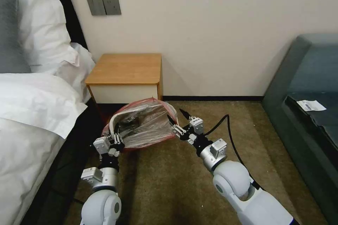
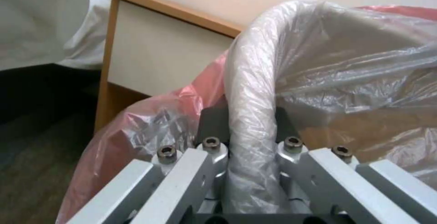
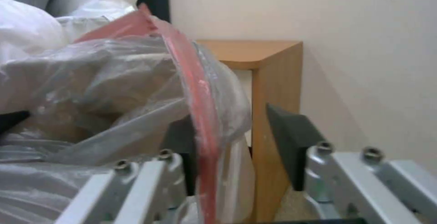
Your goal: Pick up the garbage bag from the table and place it over the trash can.
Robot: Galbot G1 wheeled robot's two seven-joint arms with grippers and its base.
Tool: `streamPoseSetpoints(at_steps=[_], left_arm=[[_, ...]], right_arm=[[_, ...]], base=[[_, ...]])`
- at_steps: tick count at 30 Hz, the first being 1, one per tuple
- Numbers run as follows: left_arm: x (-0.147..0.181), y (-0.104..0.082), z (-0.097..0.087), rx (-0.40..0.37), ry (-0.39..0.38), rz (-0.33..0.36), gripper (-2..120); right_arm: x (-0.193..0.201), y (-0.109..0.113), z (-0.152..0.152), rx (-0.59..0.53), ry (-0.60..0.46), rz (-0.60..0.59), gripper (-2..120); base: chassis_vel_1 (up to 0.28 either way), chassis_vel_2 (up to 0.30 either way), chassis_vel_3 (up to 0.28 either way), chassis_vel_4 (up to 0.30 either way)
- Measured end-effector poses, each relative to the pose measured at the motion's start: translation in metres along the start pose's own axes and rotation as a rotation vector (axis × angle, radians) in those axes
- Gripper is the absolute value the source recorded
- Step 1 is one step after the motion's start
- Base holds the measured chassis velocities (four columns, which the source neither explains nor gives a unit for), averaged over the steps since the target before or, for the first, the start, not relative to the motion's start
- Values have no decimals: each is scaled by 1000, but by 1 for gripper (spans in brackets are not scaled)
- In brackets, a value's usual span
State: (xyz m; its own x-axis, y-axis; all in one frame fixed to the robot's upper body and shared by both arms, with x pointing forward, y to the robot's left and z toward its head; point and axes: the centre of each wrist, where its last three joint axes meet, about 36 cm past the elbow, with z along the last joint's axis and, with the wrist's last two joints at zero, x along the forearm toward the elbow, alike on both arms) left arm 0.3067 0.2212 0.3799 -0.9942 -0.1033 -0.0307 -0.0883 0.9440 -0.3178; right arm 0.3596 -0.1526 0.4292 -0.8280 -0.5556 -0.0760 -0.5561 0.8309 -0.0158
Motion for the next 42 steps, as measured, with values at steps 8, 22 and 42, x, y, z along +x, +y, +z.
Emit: streamPoseSetpoints(at_steps=[8,22,42], left_arm=[[5,0,3,-6,6,1,9],[12,-2,3,-10,8,10,9],[30,0,-14,34,11,55,9]], right_arm=[[-6,-5,13,-6,65,30,17],[-11,-12,16,-23,86,53,1],[-3,-27,6,-20,64,70,1]], base=[[0,0,0,0],[0,0,0,0],[0,0,0,0]])
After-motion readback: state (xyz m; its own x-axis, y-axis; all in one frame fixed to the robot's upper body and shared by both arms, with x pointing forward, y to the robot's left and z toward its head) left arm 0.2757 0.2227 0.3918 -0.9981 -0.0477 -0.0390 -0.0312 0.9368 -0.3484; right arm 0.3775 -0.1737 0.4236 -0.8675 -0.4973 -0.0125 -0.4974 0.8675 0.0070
